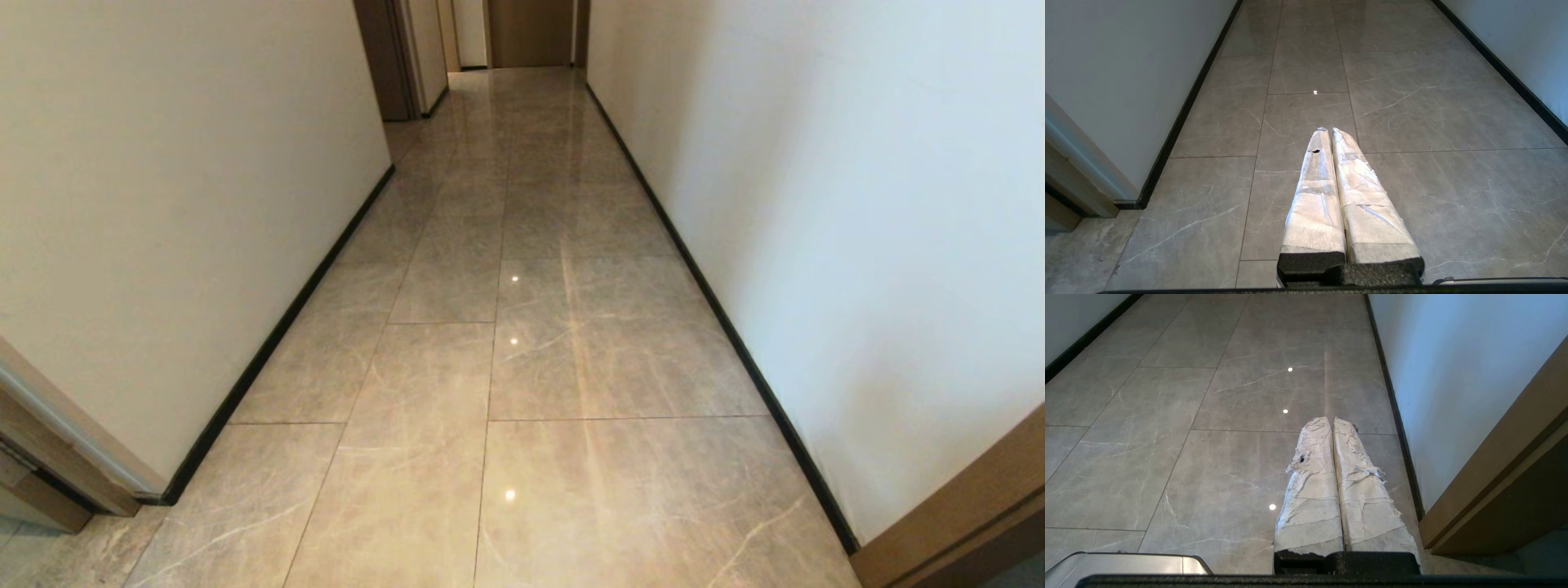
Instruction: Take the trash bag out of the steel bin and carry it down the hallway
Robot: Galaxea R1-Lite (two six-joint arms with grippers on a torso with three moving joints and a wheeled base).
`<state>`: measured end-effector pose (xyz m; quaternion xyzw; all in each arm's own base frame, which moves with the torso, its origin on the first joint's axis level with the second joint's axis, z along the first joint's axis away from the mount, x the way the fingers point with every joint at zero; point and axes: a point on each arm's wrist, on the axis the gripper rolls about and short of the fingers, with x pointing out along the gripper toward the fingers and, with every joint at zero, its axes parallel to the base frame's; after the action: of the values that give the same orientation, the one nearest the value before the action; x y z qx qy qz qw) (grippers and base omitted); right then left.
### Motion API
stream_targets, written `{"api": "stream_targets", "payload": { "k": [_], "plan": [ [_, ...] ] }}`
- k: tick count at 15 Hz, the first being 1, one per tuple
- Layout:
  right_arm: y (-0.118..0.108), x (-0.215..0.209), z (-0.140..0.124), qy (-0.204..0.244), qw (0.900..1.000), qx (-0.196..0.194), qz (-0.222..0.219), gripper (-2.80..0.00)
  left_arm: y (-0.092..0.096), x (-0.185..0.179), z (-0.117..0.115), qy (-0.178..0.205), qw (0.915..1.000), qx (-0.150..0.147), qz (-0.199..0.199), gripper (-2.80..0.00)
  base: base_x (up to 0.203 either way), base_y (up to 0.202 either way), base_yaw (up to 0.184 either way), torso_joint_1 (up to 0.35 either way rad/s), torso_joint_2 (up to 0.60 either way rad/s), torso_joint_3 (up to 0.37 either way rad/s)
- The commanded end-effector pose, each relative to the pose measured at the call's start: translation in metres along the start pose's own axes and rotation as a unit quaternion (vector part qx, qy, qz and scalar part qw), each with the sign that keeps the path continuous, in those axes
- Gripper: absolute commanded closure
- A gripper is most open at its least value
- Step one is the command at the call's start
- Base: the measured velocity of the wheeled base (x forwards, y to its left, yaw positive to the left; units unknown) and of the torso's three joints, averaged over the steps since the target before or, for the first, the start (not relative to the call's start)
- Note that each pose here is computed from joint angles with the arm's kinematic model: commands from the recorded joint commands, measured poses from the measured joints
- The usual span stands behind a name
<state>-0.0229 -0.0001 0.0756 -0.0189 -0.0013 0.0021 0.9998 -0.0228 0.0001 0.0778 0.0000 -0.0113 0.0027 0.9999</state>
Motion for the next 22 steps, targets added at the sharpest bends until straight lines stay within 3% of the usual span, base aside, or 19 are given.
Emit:
{"api": "stream_targets", "payload": {
  "k": [1, 4, 22],
  "plan": [
    [0.0000, 0.0001, 0.0001, 0.001, 1.000, 0.000, 0.000, 0.00, 0.0000, 0.0009, -0.0034, 0.006, 1.0000, 0.000, 0.000, 0.00, 0.000, 0.000, 0.000, 0.000, 0.00, 0.000],
    [-0.0002, 0.0001, 0.0002, 0.000, 1.000, 0.014, -0.004, 0.00, 0.0000, 0.0008, -0.0030, 0.005, 1.0000, 0.000, 0.000, 0.00, 0.000, 0.000, 0.000, 0.000, 0.00, 0.000],
    [-0.0002, 0.0001, 0.0002, 0.000, 1.000, 0.014, -0.004, 0.00, 0.0000, 0.0008, -0.0030, 0.005, 1.0000, 0.000, 0.000, 0.00, 0.000, 0.000, 0.000, 0.000, 0.00, 0.000]
  ]
}}
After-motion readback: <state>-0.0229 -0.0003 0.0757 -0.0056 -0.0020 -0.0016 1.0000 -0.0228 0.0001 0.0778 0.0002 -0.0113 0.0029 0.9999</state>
